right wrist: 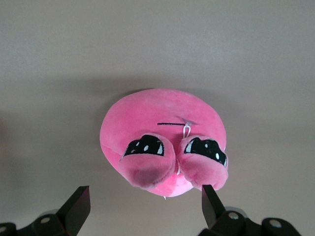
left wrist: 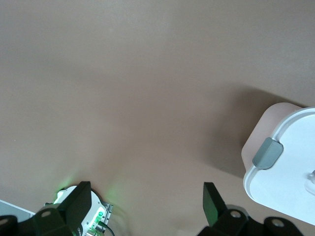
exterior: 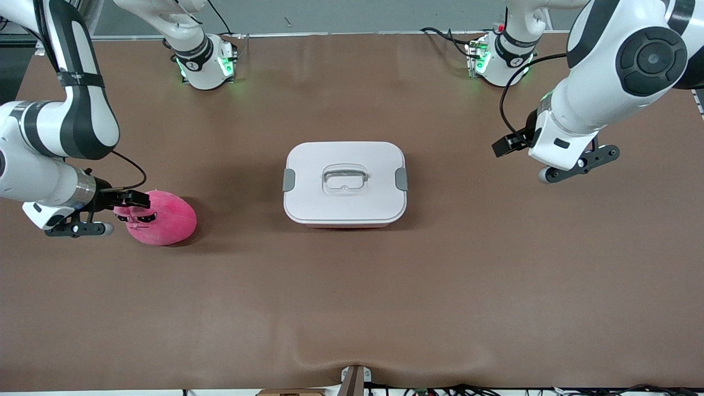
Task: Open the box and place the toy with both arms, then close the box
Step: 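Grasp the pink plush with the right gripper while the left gripper approaches the box, then lower the left gripper onto the lid handle and grasp it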
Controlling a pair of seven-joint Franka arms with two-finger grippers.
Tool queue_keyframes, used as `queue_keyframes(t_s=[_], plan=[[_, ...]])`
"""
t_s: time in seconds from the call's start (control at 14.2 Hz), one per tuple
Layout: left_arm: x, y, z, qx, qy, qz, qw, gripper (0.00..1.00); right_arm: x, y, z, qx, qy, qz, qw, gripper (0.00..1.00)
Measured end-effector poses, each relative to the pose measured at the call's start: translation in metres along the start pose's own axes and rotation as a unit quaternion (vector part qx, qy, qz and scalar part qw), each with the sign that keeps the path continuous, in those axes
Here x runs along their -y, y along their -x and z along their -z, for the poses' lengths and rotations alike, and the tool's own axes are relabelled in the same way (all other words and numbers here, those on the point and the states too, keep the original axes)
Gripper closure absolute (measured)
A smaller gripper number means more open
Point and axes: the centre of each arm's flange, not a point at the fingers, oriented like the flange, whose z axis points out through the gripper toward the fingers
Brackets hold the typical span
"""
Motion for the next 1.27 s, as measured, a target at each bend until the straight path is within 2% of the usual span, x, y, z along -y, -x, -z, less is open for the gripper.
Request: queue_keyframes(t_s=[0.14, 0.21, 0.35, 0.42, 0.49, 0.71, 0.85, 0.92, 1.06, 1.13, 1.2, 1.27], plan=[[0.0, 0.0, 0.0, 0.0, 0.0, 0.005, 1.0, 0.0, 0.0, 0.001, -0.004, 0.003, 0.0, 0.0, 1.0, 0.03], [-0.001, 0.0, 0.0, 0.0, 0.0, 0.012, 1.0, 0.0, 0.0, 0.001, -0.007, 0.004, 0.0, 0.0, 1.0, 0.12], [-0.008, 0.003, -0.001, -0.003, 0.002, 0.032, 0.999, 0.0, 0.0, 0.001, -0.014, 0.007, -0.001, 0.0, 1.0, 0.19], [-0.017, 0.008, -0.001, -0.008, 0.005, 0.046, 0.999, 0.0, 0.0, 0.001, -0.016, 0.008, -0.001, 0.0, 1.0, 0.3], [-0.027, 0.014, -0.002, -0.012, 0.008, 0.061, 0.998, 0.0, 0.0, 0.001, -0.019, 0.01, -0.001, 0.0, 1.0, 0.36], [-0.047, 0.026, -0.002, -0.023, 0.017, 0.099, 0.995, 0.0, 0.0, -0.001, -0.029, 0.018, -0.001, 0.0, 1.0, 0.39], [-0.059, 0.033, -0.004, -0.027, 0.021, 0.132, 0.991, 0.0, 0.0, -0.001, -0.031, 0.019, -0.002, 0.001, 1.0, 0.55], [-0.068, 0.038, -0.007, -0.029, 0.025, 0.152, 0.988, 0.0, 0.0, -0.001, -0.031, 0.019, -0.002, 0.001, 1.0, 0.55], [-0.086, 0.045, -0.013, -0.032, 0.032, 0.182, 0.982, 0.0, 0.0, -0.002, -0.031, 0.018, -0.001, 0.001, 1.0, 0.7], [-0.094, 0.049, -0.015, -0.033, 0.035, 0.195, 0.98, 0.0, 0.0, -0.002, -0.03, 0.017, -0.001, 0.001, 1.0, 0.71], [-0.102, 0.053, -0.018, -0.034, 0.037, 0.212, 0.976, 0.0, 0.0, -0.002, -0.029, 0.015, -0.001, 0.001, 1.0, 0.76], [-0.11, 0.057, -0.022, -0.034, 0.041, 0.232, 0.971, 0.0, 0.0, -0.003, -0.028, 0.014, -0.001, 0.001, 1.0, 0.85]])
